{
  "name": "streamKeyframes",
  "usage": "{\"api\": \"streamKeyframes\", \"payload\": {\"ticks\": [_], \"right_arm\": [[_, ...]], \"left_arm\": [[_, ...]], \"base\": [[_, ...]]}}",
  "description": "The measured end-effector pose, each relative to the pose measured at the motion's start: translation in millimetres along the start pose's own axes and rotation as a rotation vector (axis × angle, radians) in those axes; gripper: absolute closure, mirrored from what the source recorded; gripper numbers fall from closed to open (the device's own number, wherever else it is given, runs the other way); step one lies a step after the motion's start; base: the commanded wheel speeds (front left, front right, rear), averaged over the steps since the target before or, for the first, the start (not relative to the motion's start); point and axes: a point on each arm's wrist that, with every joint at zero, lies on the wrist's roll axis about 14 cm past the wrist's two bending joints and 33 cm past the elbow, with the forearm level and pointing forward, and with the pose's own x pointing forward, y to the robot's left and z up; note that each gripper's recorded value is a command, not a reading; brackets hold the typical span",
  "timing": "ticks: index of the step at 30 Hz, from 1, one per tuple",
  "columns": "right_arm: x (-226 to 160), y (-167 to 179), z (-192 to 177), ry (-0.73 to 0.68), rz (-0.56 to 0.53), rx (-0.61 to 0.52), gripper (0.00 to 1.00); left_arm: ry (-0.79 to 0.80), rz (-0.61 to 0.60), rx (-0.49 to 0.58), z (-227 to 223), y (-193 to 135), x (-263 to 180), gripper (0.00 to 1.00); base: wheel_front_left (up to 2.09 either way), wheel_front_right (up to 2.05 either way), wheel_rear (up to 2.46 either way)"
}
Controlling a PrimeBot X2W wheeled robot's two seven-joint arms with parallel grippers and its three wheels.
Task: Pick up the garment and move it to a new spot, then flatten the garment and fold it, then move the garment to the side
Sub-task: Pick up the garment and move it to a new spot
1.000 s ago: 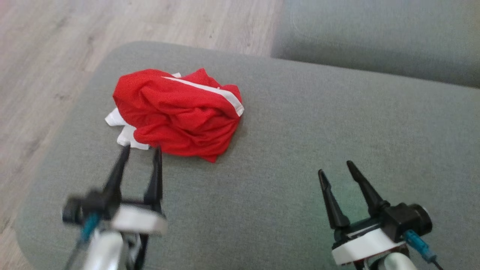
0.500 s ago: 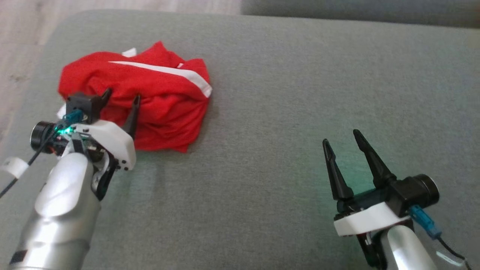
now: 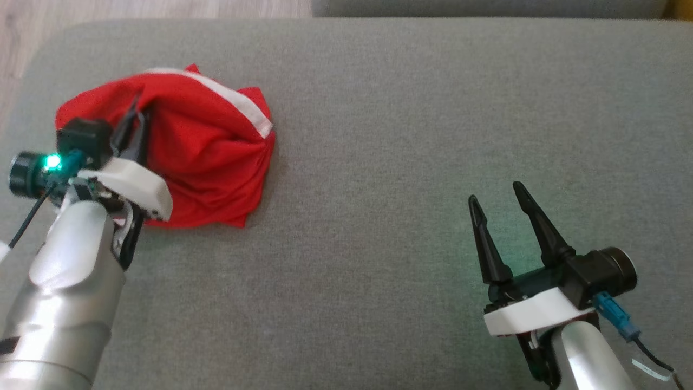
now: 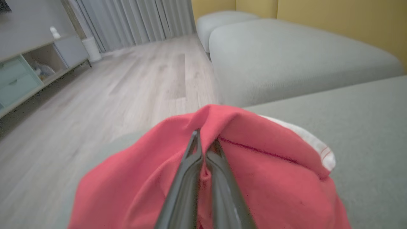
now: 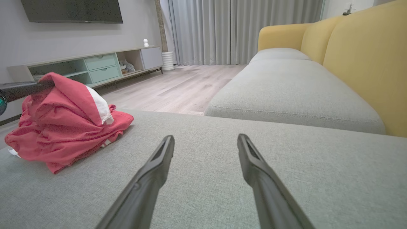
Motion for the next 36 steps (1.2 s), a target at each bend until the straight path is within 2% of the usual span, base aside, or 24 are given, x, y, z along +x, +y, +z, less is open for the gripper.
{"api": "streamKeyframes", "payload": {"ticks": [5, 10, 13, 22, 25, 32, 36], "right_arm": [[-6, 1, 14, -0.033, -0.004, -0.011, 0.00], [-17, 1, 28, -0.069, -0.019, -0.018, 0.00], [-27, -1, 31, -0.076, -0.035, -0.009, 0.00], [-51, -20, 43, -0.108, -0.118, -0.015, 0.00], [-56, -26, 46, -0.118, -0.142, -0.011, 0.00], [-76, -54, 55, -0.148, -0.250, -0.007, 0.00], [-86, -74, 59, -0.171, -0.320, 0.036, 0.00]], "left_arm": [[-0.248, 0.026, 0.022, 69, 0, -7, 1.00], [-0.509, 0.005, 0.039, 151, -17, -32, 1.00], [-0.615, -0.032, 0.032, 178, -35, -53, 1.00], [-0.644, -0.252, -0.003, 182, -126, -78, 1.00], [-0.643, -0.294, -0.009, 183, -144, -78, 1.00], [-0.600, -0.467, -0.043, 175, -212, -67, 1.00], [-0.575, -0.541, -0.004, 166, -247, -51, 1.00]], "base": [[0.00, 0.00, 0.00], [0.00, 0.00, 0.00], [0.00, 0.00, 0.00], [0.00, 0.00, 0.00], [0.00, 0.00, 0.00], [0.00, 0.00, 0.00], [0.00, 0.00, 0.00]]}}
